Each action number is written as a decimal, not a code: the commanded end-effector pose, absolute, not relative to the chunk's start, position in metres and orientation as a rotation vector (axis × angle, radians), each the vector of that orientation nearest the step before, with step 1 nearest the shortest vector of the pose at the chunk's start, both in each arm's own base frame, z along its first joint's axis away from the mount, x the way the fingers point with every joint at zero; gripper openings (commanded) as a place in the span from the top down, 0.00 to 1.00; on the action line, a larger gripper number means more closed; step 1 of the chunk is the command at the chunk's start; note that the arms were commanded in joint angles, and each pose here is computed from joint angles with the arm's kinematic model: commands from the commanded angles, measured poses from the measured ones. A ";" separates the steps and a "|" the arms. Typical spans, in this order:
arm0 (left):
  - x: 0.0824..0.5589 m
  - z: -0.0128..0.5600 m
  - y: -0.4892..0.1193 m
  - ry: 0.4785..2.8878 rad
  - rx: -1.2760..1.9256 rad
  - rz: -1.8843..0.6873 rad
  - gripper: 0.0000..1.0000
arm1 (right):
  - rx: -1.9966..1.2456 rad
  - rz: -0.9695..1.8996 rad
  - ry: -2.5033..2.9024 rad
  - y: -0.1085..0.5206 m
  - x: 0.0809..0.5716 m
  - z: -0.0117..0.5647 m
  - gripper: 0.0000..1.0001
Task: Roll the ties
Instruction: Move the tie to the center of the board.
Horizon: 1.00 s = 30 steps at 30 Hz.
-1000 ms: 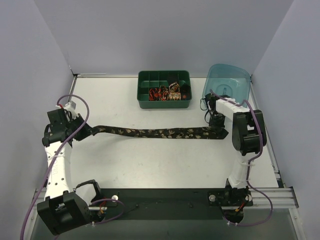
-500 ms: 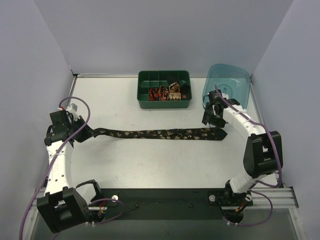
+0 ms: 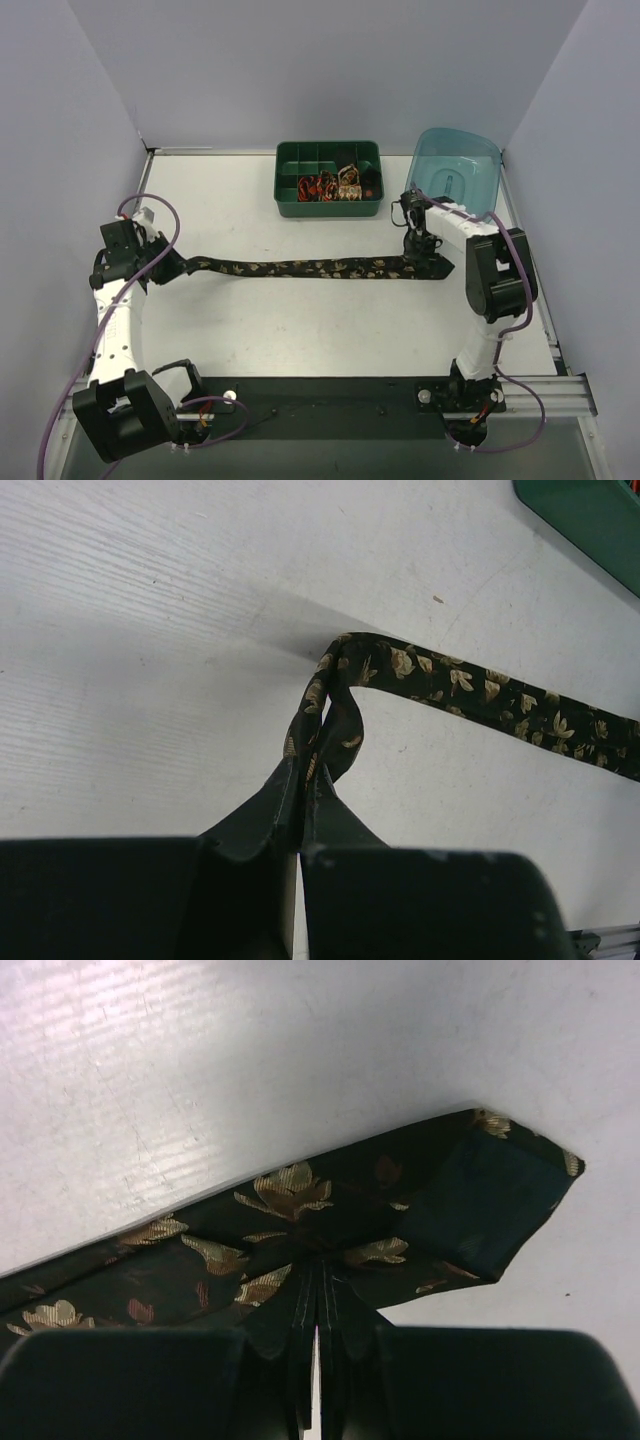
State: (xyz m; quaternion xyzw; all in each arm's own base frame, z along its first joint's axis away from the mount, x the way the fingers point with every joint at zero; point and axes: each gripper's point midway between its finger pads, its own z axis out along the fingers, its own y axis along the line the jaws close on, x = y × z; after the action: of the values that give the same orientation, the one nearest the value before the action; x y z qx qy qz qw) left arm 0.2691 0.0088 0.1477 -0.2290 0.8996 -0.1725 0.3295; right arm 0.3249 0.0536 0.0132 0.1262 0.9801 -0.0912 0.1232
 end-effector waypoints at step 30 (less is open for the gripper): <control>0.293 0.168 0.027 2.224 -0.652 -0.359 0.14 | 0.384 -0.620 2.912 -0.015 0.324 0.043 1.00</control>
State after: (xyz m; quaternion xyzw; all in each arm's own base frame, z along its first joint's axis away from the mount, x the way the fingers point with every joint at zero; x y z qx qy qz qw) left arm 0.2799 0.0229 0.1382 -0.2702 0.8923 -0.1469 0.3305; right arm 0.3231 -0.0144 0.0153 0.1407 0.9694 -0.1961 0.0448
